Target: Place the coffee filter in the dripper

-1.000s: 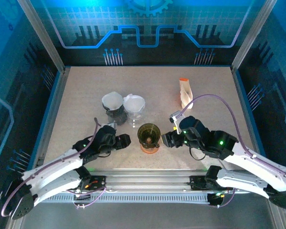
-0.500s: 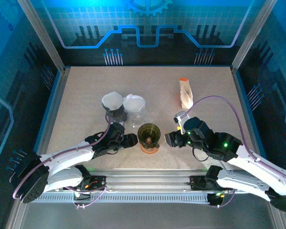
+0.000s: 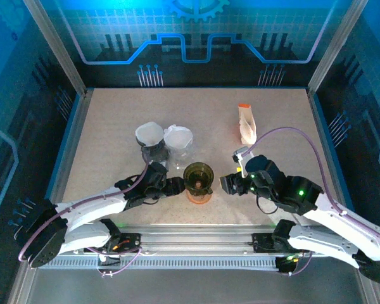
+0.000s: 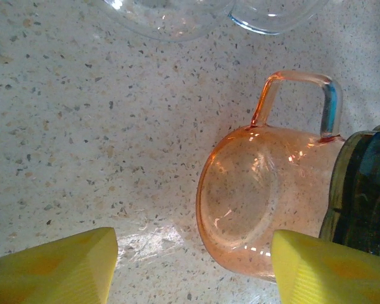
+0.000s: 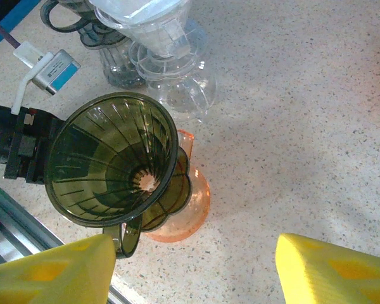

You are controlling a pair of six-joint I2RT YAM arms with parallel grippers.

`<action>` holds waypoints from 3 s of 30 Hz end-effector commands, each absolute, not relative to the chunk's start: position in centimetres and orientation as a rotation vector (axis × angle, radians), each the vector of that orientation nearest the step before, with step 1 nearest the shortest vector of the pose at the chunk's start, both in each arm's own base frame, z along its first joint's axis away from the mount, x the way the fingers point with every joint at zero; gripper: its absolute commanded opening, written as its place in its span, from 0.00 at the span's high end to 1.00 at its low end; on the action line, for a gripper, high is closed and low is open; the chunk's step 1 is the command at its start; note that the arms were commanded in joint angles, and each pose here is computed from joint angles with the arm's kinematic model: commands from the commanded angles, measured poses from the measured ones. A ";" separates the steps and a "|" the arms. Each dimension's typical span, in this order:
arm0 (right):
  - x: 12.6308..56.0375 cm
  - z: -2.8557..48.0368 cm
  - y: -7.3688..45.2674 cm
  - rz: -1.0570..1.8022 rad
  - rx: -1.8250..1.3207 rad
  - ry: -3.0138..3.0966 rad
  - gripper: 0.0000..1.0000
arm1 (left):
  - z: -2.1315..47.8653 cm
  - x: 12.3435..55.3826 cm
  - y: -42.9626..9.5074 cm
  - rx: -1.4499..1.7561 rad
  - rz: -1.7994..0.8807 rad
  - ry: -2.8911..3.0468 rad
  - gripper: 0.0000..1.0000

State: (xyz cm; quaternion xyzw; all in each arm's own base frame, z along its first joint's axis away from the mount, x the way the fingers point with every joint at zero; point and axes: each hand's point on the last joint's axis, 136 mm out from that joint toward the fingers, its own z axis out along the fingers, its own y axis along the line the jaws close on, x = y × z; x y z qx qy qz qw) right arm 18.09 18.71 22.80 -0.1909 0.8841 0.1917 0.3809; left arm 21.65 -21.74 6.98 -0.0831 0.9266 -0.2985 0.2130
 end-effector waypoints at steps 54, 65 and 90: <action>45.8 13.4 6.3 -0.197 -0.174 2.554 0.65 | 14.1 20.2 -16.3 -0.250 -0.805 2.313 0.01; 47.8 11.2 5.7 -0.297 -0.204 2.579 0.68 | 13.9 20.4 -16.4 -0.244 -0.811 2.314 0.01; 48.2 12.7 6.0 -0.365 -0.207 2.494 1.00 | 13.5 20.4 -16.4 -0.253 -0.819 2.321 0.01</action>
